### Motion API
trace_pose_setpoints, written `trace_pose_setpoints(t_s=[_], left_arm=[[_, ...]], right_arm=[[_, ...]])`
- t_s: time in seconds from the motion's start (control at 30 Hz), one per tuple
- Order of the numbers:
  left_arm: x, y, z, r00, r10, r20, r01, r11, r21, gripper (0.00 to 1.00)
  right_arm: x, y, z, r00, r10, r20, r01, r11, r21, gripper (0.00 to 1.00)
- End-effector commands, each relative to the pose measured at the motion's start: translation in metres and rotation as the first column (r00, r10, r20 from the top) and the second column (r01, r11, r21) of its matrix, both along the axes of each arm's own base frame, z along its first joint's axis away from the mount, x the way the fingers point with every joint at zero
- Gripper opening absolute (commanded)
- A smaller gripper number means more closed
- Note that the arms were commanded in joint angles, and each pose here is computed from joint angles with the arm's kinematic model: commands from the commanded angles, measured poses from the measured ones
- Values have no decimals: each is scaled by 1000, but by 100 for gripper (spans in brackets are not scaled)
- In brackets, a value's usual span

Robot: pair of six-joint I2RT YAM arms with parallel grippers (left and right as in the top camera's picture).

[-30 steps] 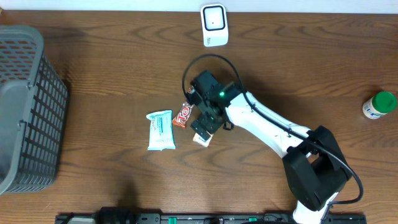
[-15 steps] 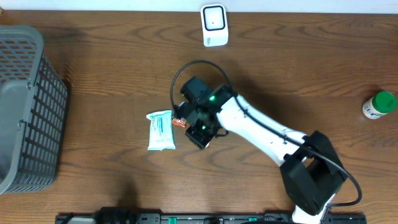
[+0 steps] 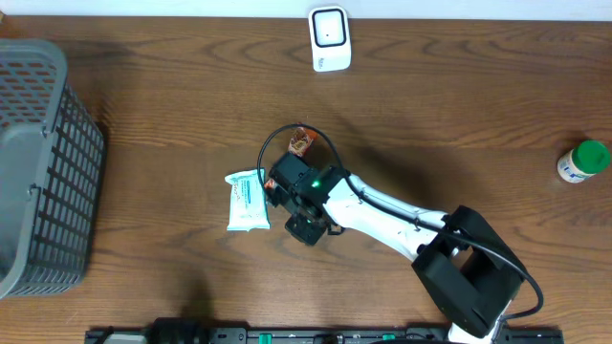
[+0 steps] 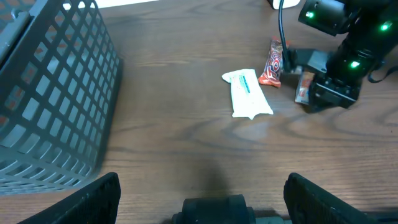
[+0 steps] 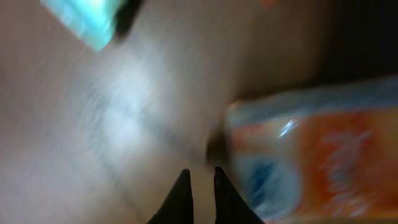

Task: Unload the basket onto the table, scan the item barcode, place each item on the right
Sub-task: 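Lower the right gripper onto the orange tissue pack and grasp it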

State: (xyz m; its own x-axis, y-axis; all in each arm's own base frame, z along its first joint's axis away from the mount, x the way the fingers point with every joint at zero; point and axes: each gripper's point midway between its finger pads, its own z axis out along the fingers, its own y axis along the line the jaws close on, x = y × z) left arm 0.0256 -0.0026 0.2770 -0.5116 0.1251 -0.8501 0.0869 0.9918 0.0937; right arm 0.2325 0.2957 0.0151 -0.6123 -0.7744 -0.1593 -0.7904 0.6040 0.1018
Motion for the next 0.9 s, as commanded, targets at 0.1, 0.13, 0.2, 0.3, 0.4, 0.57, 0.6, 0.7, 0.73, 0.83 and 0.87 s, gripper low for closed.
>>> trace_pose_setpoints(t_s=[0.1, 0.13, 0.2, 0.3, 0.4, 0.57, 0.6, 0.7, 0.73, 0.83, 0.87], left_arm=[[-1, 1, 0, 1000, -1, 1, 1, 1000, 13, 84], [-1, 1, 0, 1000, -1, 1, 1, 1000, 13, 84], [-1, 1, 0, 1000, -1, 1, 1, 1000, 13, 84], [-1, 1, 0, 1000, -1, 1, 1, 1000, 13, 84], [-1, 1, 0, 1000, -1, 1, 1, 1000, 13, 84], [-1, 1, 0, 1000, -1, 0, 1, 1000, 13, 84], [-1, 1, 0, 1000, -1, 1, 1, 1000, 13, 84], [-1, 1, 0, 1000, -1, 1, 1, 1000, 13, 84], [-1, 1, 0, 1000, -1, 1, 1, 1000, 13, 84], [-1, 1, 0, 1000, -1, 1, 1, 1000, 13, 84], [-1, 1, 0, 1000, -1, 1, 1, 1000, 13, 84]], right_arm=[[46, 11, 2, 984, -131, 123, 120, 988, 97, 9], [52, 14, 3, 980, -151, 132, 136, 984, 117, 9], [61, 19, 2, 972, -184, 144, 163, 975, 149, 10], [76, 21, 6, 955, -243, 170, 211, 960, 186, 16], [81, 18, 20, 943, -294, 155, 265, 946, 187, 86], [77, 15, 66, 906, -413, 91, 396, 903, 166, 99], [78, 13, 70, 895, -436, 92, 419, 894, 160, 99], [88, 5, 67, 857, -499, 130, 482, 865, 141, 99], [88, 3, 63, 851, -509, 130, 494, 859, 131, 99], [89, -9, 45, 766, -633, 112, 628, 774, 79, 99], [87, -12, 40, 725, -681, 100, 679, 732, 62, 99]])
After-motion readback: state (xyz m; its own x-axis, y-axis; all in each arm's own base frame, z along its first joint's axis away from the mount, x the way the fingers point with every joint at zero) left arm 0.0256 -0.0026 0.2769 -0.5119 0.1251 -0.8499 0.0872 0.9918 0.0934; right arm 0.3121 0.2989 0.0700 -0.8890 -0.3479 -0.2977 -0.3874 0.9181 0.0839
